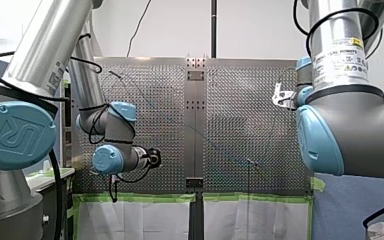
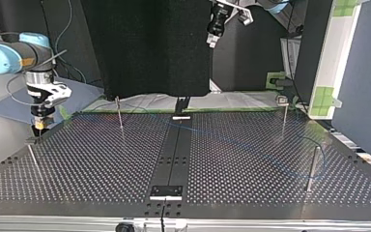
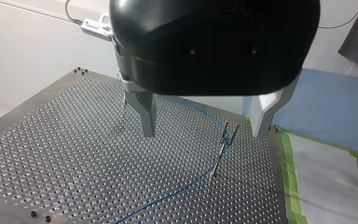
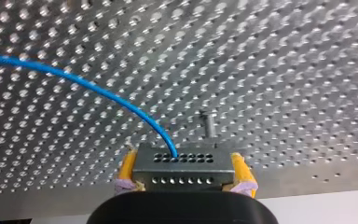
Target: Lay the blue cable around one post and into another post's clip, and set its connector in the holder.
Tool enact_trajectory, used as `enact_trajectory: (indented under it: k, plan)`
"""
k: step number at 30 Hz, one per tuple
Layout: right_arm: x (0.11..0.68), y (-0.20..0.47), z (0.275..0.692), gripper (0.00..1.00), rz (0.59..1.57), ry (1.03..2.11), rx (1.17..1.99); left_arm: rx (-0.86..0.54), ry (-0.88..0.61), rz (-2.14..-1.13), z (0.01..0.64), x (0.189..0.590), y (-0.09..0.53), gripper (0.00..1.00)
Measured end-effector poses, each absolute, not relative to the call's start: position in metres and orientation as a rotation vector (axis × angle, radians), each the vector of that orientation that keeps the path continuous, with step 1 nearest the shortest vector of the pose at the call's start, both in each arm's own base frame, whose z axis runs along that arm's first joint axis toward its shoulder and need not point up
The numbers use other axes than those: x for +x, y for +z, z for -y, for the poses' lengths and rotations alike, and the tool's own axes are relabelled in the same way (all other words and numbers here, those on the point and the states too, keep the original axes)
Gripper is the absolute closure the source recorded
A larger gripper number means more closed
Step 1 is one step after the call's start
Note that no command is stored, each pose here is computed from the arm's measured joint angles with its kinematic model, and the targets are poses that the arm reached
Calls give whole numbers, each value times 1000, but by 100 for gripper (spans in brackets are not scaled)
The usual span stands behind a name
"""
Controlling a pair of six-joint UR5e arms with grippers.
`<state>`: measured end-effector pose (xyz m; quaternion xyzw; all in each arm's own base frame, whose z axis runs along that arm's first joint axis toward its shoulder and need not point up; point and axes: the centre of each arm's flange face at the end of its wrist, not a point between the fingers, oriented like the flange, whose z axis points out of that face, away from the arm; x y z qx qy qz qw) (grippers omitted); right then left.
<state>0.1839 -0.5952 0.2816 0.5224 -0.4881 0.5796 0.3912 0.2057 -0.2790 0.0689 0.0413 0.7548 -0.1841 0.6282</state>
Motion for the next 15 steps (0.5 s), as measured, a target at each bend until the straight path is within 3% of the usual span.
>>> enact_trajectory:
  k: [7, 15]
  plan:
    - [183, 306, 584, 79, 1251, 1480, 1330, 95, -423, -1730, 279, 205, 69, 0]
    - [181, 282, 585, 79, 1318, 1433, 1379, 97, -421, -1735, 279, 205, 68, 0]
